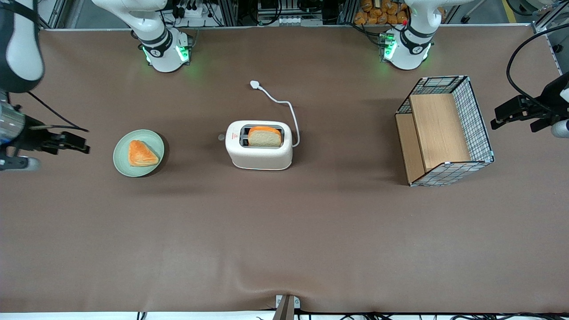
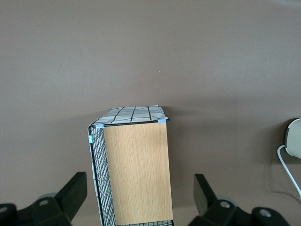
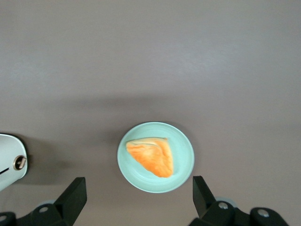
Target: Press toaster button with right arm
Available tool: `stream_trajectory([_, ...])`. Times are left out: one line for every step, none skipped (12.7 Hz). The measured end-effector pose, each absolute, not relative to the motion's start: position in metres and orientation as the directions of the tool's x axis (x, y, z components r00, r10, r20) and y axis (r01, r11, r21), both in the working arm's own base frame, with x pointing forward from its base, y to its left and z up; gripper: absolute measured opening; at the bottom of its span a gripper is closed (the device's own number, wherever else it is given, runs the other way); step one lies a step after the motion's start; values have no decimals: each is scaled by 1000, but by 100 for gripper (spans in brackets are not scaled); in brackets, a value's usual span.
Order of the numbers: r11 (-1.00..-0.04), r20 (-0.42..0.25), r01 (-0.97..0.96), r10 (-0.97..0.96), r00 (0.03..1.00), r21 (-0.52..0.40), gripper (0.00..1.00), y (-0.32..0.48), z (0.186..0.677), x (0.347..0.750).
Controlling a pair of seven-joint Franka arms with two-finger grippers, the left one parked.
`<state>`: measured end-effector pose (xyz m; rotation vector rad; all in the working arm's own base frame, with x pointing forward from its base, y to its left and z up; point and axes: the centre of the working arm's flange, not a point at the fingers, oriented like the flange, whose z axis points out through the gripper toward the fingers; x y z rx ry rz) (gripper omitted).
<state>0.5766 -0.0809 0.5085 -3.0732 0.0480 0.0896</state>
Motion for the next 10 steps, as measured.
stream_trajectory([-997,-72,-43,-38,997,-66,100,-88,517,572])
stream_trajectory([-997,-88,-46,-40,995,-69,100,-90,527,568])
stream_trajectory([-996,-99,-47,-40,994,-71,100,-89,539,563])
stream_trajectory([-996,-98,-51,-44,994,-71,100,-86,551,559])
stream_trajectory([-996,-95,-60,-53,994,-70,100,-83,563,553])
stream_trajectory([-995,-96,-71,-65,993,-69,100,-78,574,547])
stream_trajectory([-995,-90,-74,-67,994,-69,100,-73,584,543])
stream_trajectory([-995,-79,-72,-67,995,-67,100,-68,595,540])
stream_trajectory([-995,-67,-69,-64,996,-66,100,-65,604,539])
stream_trajectory([-996,-54,-67,-63,997,-66,100,-64,613,540])
